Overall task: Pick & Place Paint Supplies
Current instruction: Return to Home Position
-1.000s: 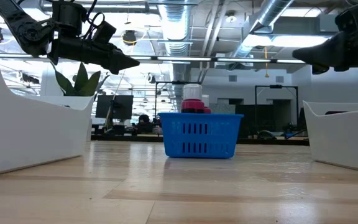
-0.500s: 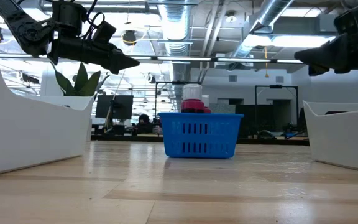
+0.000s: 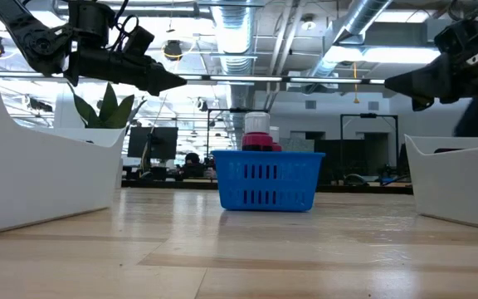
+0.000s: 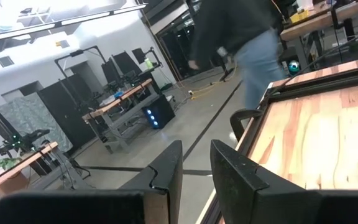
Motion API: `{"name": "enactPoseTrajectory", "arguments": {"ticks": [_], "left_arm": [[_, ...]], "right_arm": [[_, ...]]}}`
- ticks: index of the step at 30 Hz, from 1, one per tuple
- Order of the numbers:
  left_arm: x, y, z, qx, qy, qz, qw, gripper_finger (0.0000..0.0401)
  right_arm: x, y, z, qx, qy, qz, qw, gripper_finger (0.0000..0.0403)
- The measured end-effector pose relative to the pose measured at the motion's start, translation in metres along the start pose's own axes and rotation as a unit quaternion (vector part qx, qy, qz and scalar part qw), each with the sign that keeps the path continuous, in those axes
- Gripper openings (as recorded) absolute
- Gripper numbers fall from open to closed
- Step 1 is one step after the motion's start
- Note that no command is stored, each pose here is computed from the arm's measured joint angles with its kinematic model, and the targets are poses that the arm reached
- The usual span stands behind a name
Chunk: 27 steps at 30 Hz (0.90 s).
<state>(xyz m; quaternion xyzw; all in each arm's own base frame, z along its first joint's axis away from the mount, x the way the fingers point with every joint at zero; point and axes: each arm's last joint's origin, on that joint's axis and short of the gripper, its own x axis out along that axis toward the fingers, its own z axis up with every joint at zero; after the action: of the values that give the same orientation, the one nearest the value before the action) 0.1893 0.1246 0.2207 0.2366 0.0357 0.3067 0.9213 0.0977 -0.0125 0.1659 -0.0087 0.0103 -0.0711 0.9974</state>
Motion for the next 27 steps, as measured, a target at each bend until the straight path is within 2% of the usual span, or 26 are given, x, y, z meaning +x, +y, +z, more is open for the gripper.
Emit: {"name": "enactPoseTrajectory", "arguments": {"ticks": [5,8,11,14,16,20,23,27], "left_arm": [[-0.001,-0.008,0.006,-0.002,-0.017,-0.015,1.000,0.0070],[0.000,-0.015,0.013,-0.005,-0.033,-0.037,0.999,0.0041],[0.002,-0.024,0.023,-0.017,-0.051,-0.114,0.992,0.0007],[0.002,-0.028,0.038,-0.048,-0.062,-0.203,0.976,0.0007],[-0.002,-0.027,0.046,-0.063,-0.069,-0.232,0.968,0.0002],[-0.022,-0.028,0.046,-0.127,-0.050,-0.252,0.958,0.0001],[-0.046,-0.042,0.037,-0.156,-0.049,-0.275,0.947,0.0000],[-0.080,-0.058,0.025,-0.184,-0.072,-0.240,0.950,0.0000]], "right_arm": [[0.000,0.000,0.003,-0.006,-0.015,-0.003,1.000,0.0000],[0.000,0.000,0.003,-0.007,-0.018,-0.003,1.000,0.0000],[0.000,0.000,0.003,-0.007,-0.015,-0.003,1.000,0.0000],[0.000,0.000,0.003,-0.007,-0.015,-0.002,1.000,0.0000],[0.000,0.000,0.002,-0.007,-0.014,-0.002,1.000,0.0000],[0.000,0.000,0.002,-0.007,-0.014,-0.002,1.000,0.0000],[0.000,0.000,0.002,-0.007,-0.014,-0.002,1.000,0.0000],[0.000,0.000,0.002,-0.007,-0.014,-0.002,1.000,0.0000]]}}
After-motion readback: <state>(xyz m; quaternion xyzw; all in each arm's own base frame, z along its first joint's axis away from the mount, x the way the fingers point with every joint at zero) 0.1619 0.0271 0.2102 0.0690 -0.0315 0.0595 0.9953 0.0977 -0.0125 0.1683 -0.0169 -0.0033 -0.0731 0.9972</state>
